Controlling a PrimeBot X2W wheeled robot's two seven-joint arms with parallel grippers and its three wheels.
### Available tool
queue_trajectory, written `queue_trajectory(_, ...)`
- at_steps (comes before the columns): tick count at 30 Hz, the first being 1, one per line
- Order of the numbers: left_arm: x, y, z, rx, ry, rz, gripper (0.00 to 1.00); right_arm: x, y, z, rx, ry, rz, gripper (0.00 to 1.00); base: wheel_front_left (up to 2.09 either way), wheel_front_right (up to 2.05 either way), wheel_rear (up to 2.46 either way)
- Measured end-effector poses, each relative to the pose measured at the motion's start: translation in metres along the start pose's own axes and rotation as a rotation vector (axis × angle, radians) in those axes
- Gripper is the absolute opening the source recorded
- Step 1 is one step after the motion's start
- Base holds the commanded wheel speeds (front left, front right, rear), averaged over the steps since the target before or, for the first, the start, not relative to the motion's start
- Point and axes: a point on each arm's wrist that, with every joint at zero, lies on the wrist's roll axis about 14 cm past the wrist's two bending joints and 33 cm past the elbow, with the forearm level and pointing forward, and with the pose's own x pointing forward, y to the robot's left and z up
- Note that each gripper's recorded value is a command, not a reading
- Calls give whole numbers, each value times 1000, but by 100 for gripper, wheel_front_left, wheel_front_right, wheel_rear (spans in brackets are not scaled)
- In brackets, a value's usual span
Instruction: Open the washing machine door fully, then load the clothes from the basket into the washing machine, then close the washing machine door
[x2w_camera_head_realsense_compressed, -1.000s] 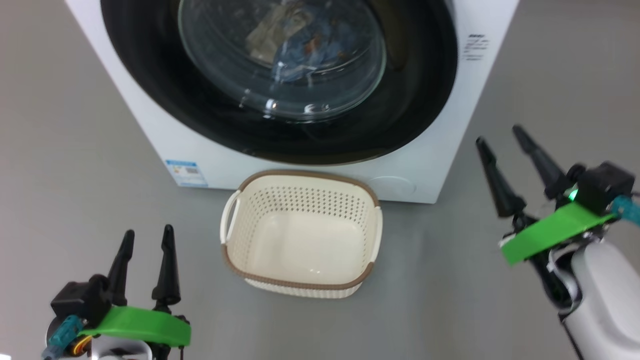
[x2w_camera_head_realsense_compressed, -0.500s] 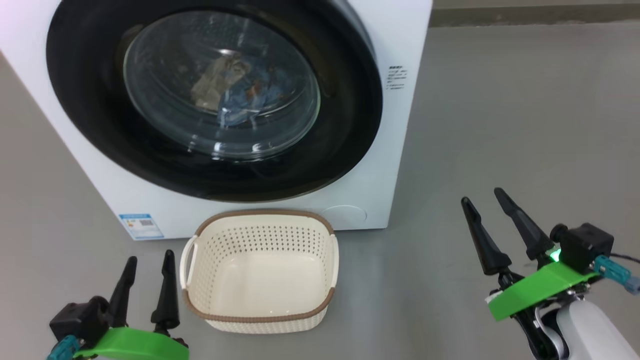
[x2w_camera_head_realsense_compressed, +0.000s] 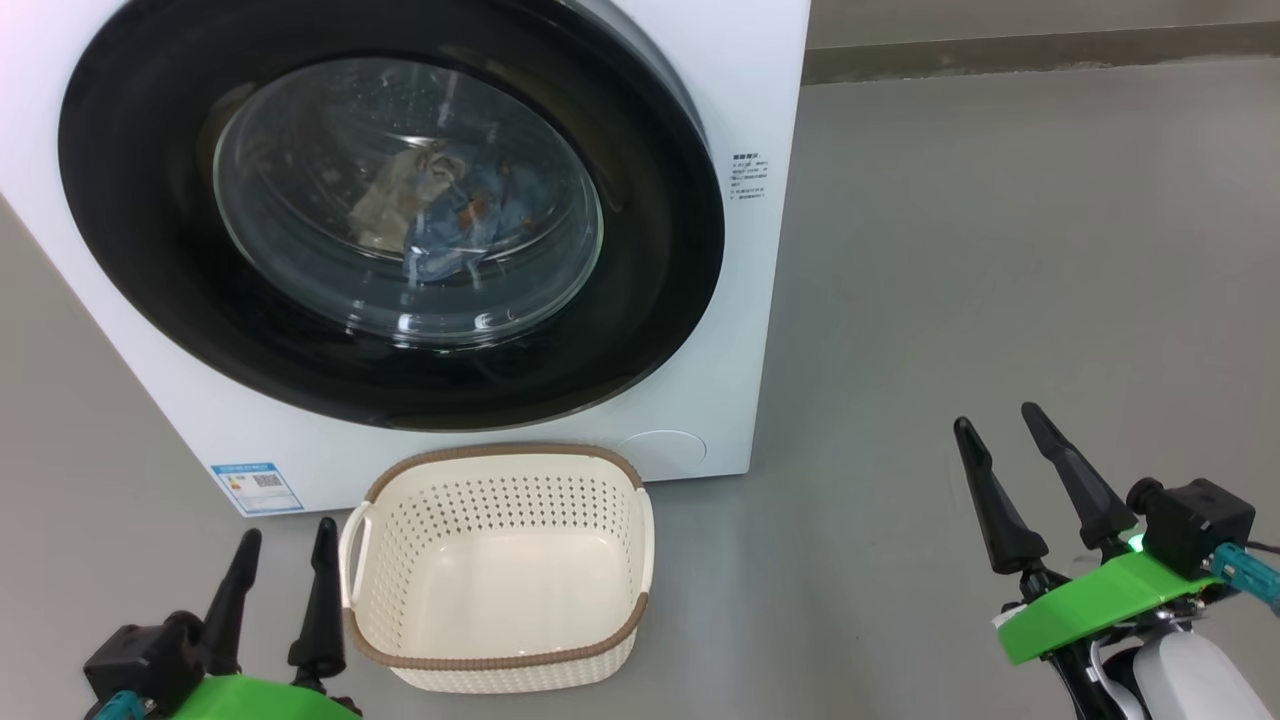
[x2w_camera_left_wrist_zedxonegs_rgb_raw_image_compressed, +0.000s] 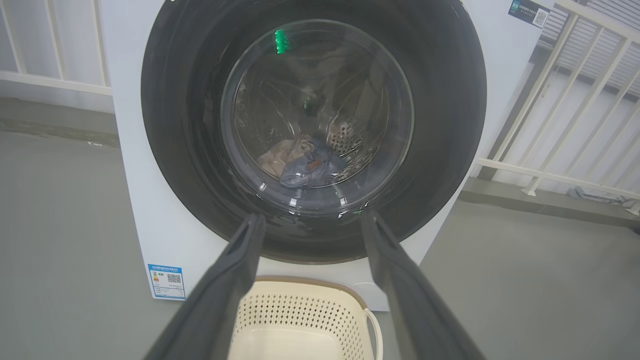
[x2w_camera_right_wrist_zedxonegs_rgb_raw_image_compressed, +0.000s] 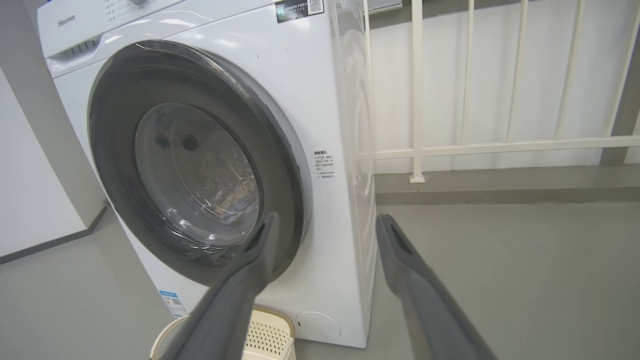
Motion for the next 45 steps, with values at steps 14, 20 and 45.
queue_trajectory(14, -3, 5, 0, 12, 3, 15, 100, 3, 3, -3, 5, 1, -2, 100, 0, 0, 0)
queue_trajectory(20, -2, 3, 0, 15, 3, 8, 100, 3, 4, -3, 6, -1, 0, 100, 0, 0, 0)
queue_trajectory(45, -4, 4, -1, 28, 12, 8, 0, 3, 7, -3, 13, -2, 3, 0, 0, 0, 0)
